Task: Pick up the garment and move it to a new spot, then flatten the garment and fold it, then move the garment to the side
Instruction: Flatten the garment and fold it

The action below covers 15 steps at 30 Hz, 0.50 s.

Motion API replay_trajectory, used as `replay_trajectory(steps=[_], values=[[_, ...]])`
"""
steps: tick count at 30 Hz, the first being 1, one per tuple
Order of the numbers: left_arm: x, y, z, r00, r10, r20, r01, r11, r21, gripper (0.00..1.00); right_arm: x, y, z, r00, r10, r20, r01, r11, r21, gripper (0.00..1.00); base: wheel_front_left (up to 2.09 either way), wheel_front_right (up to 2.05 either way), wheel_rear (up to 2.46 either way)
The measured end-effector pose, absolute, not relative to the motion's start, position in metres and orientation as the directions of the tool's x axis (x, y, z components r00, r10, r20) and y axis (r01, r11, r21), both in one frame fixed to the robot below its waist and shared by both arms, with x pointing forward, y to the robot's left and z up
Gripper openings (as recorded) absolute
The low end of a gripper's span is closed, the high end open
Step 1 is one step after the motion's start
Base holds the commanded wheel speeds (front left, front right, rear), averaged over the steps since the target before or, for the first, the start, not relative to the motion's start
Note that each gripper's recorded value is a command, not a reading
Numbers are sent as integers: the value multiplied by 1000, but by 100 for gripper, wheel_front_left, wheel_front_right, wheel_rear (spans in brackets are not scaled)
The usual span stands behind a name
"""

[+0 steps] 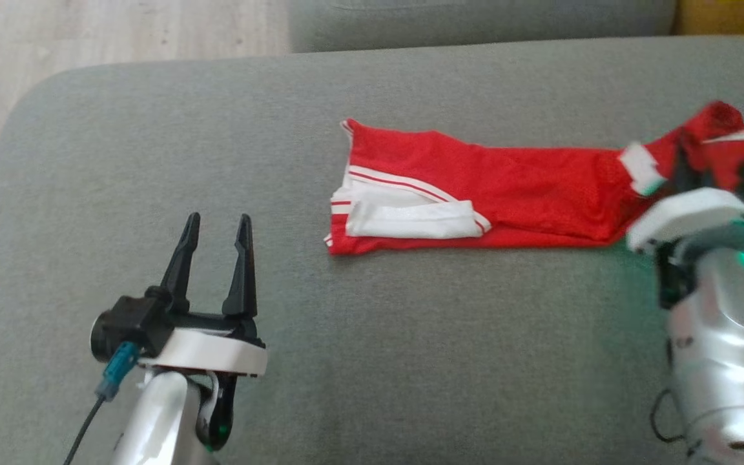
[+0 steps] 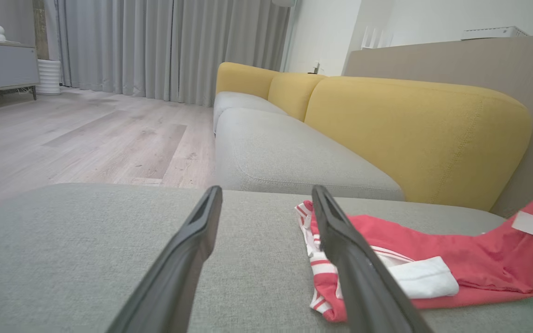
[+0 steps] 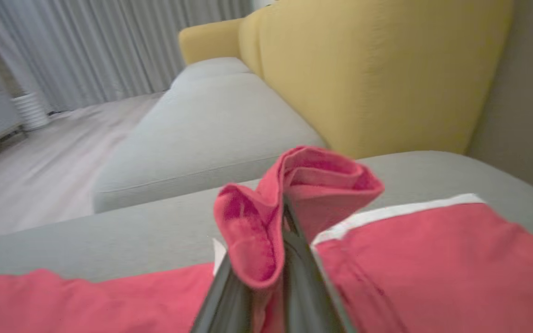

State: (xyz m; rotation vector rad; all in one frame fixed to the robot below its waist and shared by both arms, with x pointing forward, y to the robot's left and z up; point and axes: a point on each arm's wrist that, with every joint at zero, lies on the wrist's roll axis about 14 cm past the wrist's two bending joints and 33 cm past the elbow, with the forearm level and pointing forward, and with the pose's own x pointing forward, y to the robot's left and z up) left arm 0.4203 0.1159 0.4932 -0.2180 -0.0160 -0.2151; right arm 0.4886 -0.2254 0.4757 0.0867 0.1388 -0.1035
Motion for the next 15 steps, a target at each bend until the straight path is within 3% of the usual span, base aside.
replay_trajectory(steps=[7, 15], values=[[407, 134, 493, 986, -165, 32, 168, 965, -202, 100, 510, -110, 500, 972, 218, -83, -202, 964, 170, 0, 0, 0, 0], [391, 155, 489, 995, -100, 12, 100, 970, -220, 100, 499, -6, 485, 860, 490, -147, -461, 867, 189, 0, 0, 0, 0]])
